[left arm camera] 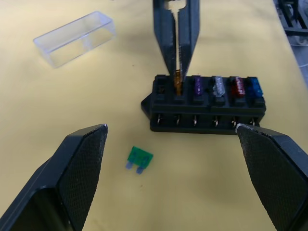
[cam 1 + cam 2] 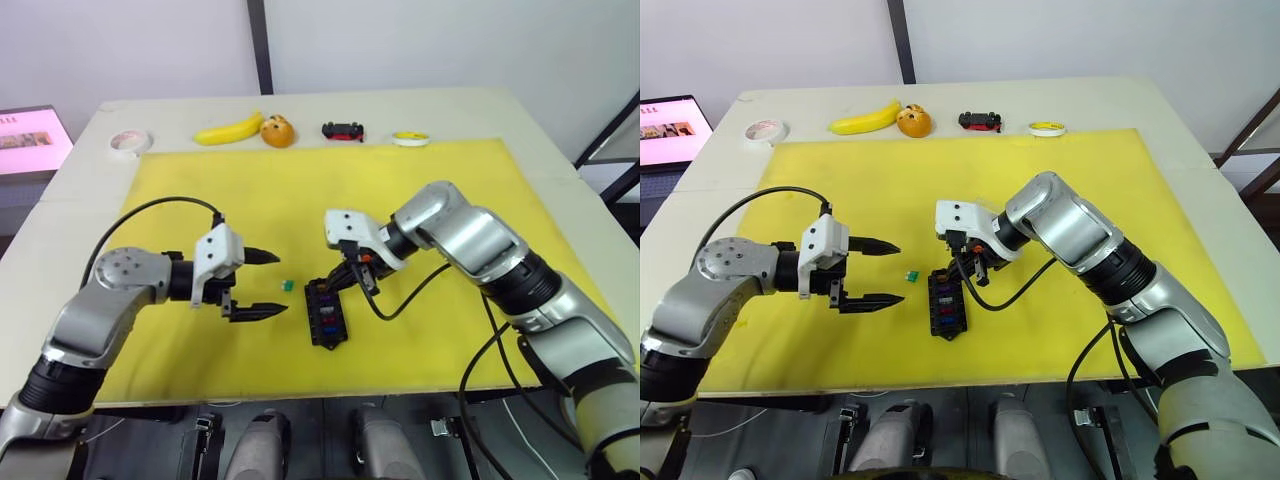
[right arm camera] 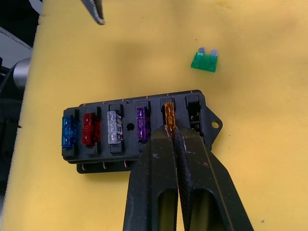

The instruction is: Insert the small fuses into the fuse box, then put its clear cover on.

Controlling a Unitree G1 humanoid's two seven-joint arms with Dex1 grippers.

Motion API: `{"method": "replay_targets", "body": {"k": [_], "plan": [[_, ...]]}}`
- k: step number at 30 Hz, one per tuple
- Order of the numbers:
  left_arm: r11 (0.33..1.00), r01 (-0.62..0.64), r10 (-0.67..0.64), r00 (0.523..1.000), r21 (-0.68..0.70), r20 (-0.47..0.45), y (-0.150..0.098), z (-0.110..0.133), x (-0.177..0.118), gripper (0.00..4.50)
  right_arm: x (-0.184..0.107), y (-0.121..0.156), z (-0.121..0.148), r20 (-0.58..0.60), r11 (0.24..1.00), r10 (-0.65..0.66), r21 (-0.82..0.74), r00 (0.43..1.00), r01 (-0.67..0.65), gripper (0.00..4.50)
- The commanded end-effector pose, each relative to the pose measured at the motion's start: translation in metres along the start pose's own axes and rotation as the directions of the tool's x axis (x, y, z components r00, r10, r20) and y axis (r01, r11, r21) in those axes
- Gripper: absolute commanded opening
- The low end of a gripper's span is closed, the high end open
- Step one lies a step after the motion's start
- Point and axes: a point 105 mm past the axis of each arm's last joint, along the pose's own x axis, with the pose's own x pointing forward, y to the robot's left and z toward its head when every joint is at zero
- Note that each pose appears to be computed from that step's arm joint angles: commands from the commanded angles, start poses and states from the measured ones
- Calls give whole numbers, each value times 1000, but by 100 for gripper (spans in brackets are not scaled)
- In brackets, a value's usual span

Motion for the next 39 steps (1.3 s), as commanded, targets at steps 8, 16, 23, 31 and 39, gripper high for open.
{"method": "replay_targets", "body": {"k": [8,16,23,31,39], "plan": [[998,58,-58,998,34,-4,-15,3,1,450,0,-2,-4,-42,999,-25,-48,999,23,1],[997,65,-64,998,34,-6,-18,2,1,450,3,2,-6,-67,997,-20,-71,998,15,1],[997,60,-60,998,37,-6,-18,3,3,450,3,7,2,-54,995,-10,-102,998,5,1],[998,50,-50,999,40,-10,-14,3,2,450,-1,8,10,-27,994,-17,-106,1000,14,143],[998,45,-44,999,40,-14,-12,2,1,450,-8,6,16,0,994,-37,-100,999,37,143]]}}
